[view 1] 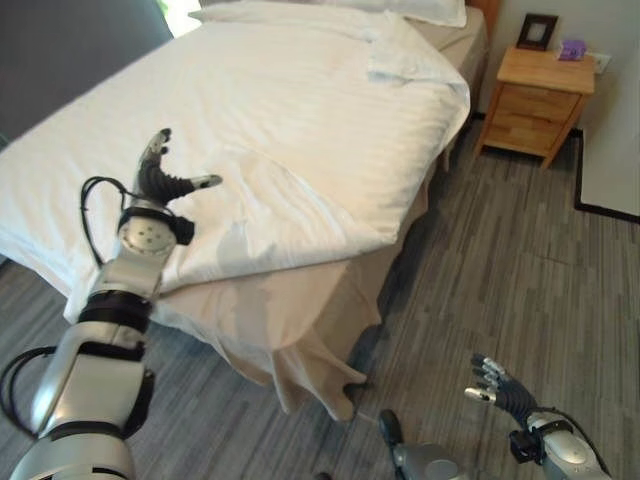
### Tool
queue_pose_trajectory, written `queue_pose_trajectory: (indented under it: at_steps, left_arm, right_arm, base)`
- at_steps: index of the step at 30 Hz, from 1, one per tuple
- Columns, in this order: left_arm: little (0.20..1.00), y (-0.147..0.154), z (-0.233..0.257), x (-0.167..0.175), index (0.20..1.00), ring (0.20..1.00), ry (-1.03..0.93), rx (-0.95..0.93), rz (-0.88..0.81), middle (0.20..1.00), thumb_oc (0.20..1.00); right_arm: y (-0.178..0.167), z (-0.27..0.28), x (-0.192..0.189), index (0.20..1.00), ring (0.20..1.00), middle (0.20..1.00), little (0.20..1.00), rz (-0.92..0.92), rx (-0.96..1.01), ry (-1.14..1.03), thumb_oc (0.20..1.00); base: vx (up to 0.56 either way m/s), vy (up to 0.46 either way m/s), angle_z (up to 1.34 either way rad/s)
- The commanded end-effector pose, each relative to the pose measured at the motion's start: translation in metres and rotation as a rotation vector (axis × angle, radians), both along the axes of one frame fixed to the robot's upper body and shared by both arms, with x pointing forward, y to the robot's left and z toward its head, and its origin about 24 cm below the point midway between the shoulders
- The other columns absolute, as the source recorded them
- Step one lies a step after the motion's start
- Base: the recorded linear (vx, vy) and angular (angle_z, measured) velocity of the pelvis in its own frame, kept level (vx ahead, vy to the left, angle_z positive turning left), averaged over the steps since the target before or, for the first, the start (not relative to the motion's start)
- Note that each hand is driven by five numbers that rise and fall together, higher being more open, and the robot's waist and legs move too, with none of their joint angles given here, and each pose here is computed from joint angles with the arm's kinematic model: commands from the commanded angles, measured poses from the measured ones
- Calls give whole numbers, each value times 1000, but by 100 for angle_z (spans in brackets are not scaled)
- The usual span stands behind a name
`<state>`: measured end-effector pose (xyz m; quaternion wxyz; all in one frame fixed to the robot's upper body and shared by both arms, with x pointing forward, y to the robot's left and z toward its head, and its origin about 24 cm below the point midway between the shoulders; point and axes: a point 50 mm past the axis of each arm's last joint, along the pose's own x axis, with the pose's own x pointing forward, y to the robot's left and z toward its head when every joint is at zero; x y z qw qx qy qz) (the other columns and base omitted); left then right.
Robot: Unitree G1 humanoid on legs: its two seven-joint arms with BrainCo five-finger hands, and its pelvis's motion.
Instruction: Making the bed.
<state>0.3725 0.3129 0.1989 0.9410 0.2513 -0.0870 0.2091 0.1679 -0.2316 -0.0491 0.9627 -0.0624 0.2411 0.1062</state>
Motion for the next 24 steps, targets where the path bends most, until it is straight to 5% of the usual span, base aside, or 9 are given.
queue_pose_trajectory:
  at_steps: [1,11,14,24]
  left_arm:
    - [1000,26,47,-8,1000,1000,-199,-159,86,1000,1000]
    - [1000,76,63,-34,1000,1000,-219,-177,294,1000,1000]
    - [1000,91,97,-47,1000,1000,-170,78,401,1000,1000]
    - [1000,93,184,-72,1000,1000,-214,336,514,1000,1000]
  right_arm:
    - [-17,14,5,1000,1000,1000,1000,-5,-55,-49,1000]
    - [-34,7,-11,1000,1000,1000,1000,-106,-86,-14,1000]
    - [-32,-2,-18,1000,1000,1000,1000,-118,-44,30,1000]
    - [-15,0,-10,1000,1000,1000,1000,-46,27,21,1000]
  base:
    - [159,14,-32]
    - [207,160,-49]
    - [105,298,-60]
    - [-26,140,-19]
